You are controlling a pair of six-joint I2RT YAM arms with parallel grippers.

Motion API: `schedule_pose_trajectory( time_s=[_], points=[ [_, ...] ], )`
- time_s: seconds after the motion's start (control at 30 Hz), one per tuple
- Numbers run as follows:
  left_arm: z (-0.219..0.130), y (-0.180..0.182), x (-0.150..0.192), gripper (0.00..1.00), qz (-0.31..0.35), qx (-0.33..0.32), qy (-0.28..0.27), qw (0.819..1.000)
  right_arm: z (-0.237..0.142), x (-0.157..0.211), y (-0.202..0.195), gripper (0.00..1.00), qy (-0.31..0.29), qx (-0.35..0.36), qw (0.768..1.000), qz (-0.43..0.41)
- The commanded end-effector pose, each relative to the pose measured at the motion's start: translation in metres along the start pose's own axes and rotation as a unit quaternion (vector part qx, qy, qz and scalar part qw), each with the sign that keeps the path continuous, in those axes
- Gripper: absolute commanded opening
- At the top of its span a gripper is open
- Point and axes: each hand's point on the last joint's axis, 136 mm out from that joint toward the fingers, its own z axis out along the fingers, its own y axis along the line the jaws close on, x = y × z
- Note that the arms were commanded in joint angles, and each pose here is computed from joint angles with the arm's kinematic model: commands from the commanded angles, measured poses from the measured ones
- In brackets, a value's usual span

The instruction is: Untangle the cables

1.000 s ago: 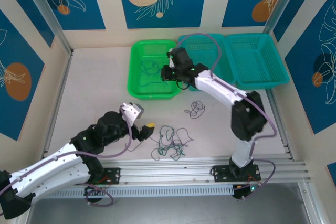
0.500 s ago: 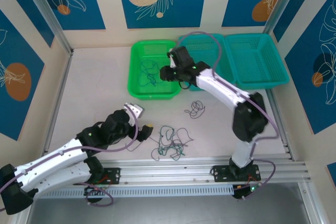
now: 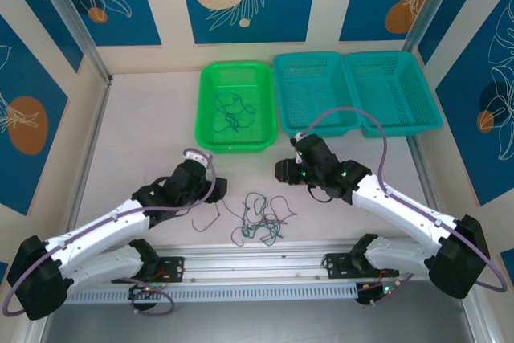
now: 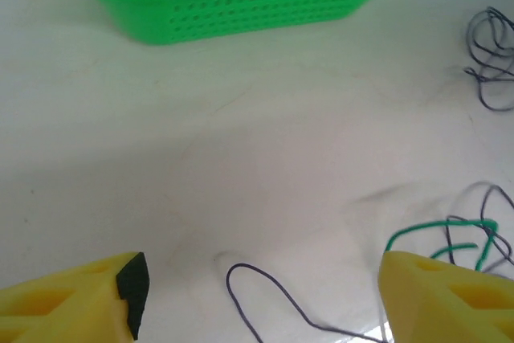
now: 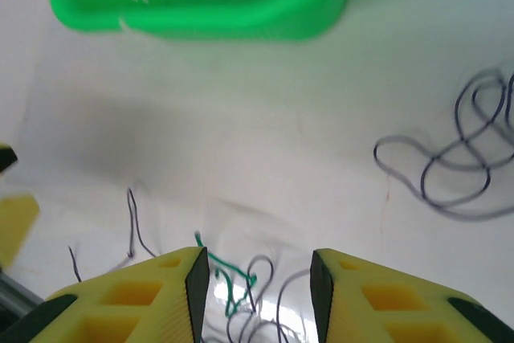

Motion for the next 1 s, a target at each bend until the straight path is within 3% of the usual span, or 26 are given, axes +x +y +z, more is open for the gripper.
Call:
schedule_pose_trajectory(
  time_s=[0.0,0.13,0.43,0.5,0.67,0.7,0.8,0.97],
  points=[
    [0.02,0.006,0.021,0.66,-0.154,-0.009,0.031,0.988,0.003,0.011,0.001,0.41,0.014,0.013,1.0,0.011],
    [0.038,0.013,0.041,0.62,-0.199,-0.05,0.078,0.976,0.009,0.009,0.01,0.41,0.023,0.018,1.0,-0.008],
    [0.073,-0.013,0.057,0.61,-0.22,-0.007,0.128,0.967,0.013,0.005,0.017,0.4,0.027,0.016,0.999,-0.016],
    [0.079,-0.016,0.061,0.51,-0.2,-0.007,0.147,0.969,0.013,0.007,0.017,0.4,0.029,0.017,0.999,-0.016],
    [0.083,-0.019,0.063,0.05,-0.156,-0.012,0.173,0.972,0.005,0.008,0.018,0.4,0.024,0.02,0.999,-0.02],
    [0.081,-0.02,0.059,0.0,-0.154,-0.009,0.167,0.974,0.003,0.007,0.019,0.4,0.022,0.019,0.999,-0.02],
    [0.071,-0.024,0.04,0.0,-0.145,0.003,0.133,0.98,-0.005,0.002,0.034,0.41,0.008,-0.01,0.999,-0.038],
    [0.033,-0.052,-0.018,0.0,-0.125,0.074,0.049,0.988,-0.021,-0.003,0.081,0.43,-0.03,-0.117,0.987,-0.102]
  ],
)
